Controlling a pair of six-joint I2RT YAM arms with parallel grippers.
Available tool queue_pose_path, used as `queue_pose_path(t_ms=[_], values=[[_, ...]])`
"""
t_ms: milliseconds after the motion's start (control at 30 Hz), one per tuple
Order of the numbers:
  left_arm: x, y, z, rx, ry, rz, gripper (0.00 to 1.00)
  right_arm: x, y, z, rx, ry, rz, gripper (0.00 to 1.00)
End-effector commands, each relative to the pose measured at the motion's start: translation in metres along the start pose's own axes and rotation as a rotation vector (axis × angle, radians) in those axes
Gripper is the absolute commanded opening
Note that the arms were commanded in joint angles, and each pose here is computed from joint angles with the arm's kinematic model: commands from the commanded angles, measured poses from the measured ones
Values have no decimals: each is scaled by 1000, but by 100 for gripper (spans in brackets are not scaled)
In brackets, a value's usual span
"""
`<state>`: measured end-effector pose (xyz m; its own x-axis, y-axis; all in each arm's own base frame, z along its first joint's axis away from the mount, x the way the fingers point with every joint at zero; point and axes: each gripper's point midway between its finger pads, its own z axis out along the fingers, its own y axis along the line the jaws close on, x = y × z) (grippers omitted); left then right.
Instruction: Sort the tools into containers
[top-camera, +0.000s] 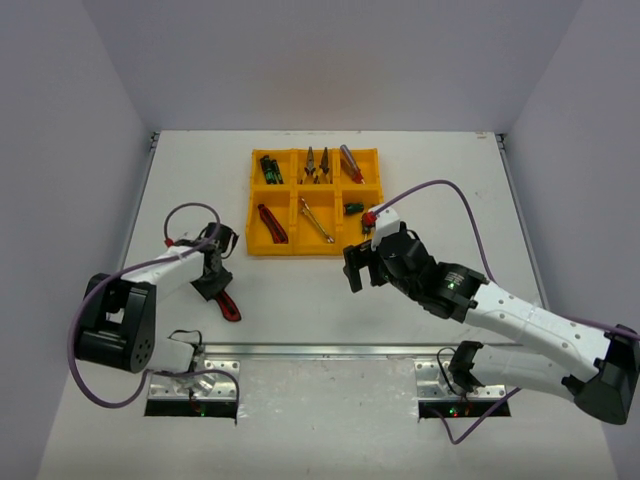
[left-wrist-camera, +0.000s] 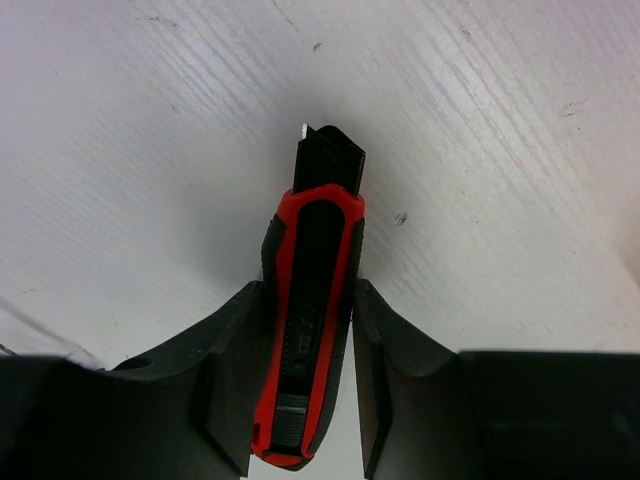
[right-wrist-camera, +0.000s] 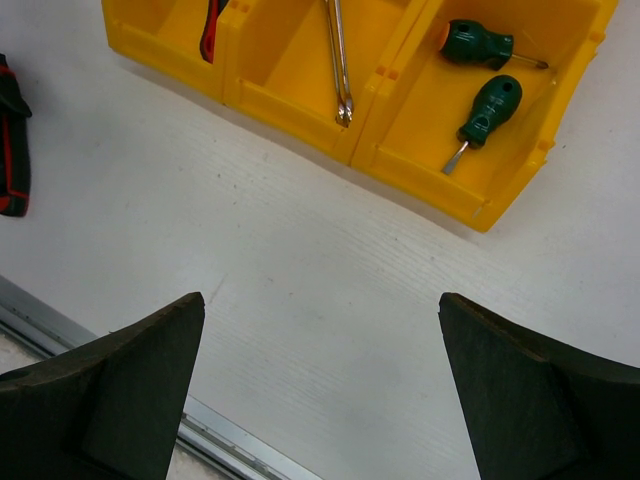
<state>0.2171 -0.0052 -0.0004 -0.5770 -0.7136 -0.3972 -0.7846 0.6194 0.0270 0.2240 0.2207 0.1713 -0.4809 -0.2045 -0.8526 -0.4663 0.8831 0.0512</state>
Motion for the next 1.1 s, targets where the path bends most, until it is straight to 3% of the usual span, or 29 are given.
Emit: queue_pose_path(t_ms=[0, 100, 300, 533, 767, 1067], values=[[-9, 13, -8, -11, -61, -31, 0, -10, -1, 3, 14, -36, 6, 99], [-26, 0, -33, 127, -124, -59, 0, -12, -5, 3, 32, -42, 0, 99], [-62, -61, -137, 697, -270, -115, 0, -24, -31, 2, 116, -79, 35, 99], [-99, -130, -197, 999, -404, -32, 0, -39, -48, -4, 150, -113, 85, 99], [-133, -198, -196, 1070, -441, -44, 0, -35, -50, -11, 158, -86, 89, 99], [-134, -224, -156, 973, -397, -79, 0, -24, -55, -12, 174, -65, 74, 99]])
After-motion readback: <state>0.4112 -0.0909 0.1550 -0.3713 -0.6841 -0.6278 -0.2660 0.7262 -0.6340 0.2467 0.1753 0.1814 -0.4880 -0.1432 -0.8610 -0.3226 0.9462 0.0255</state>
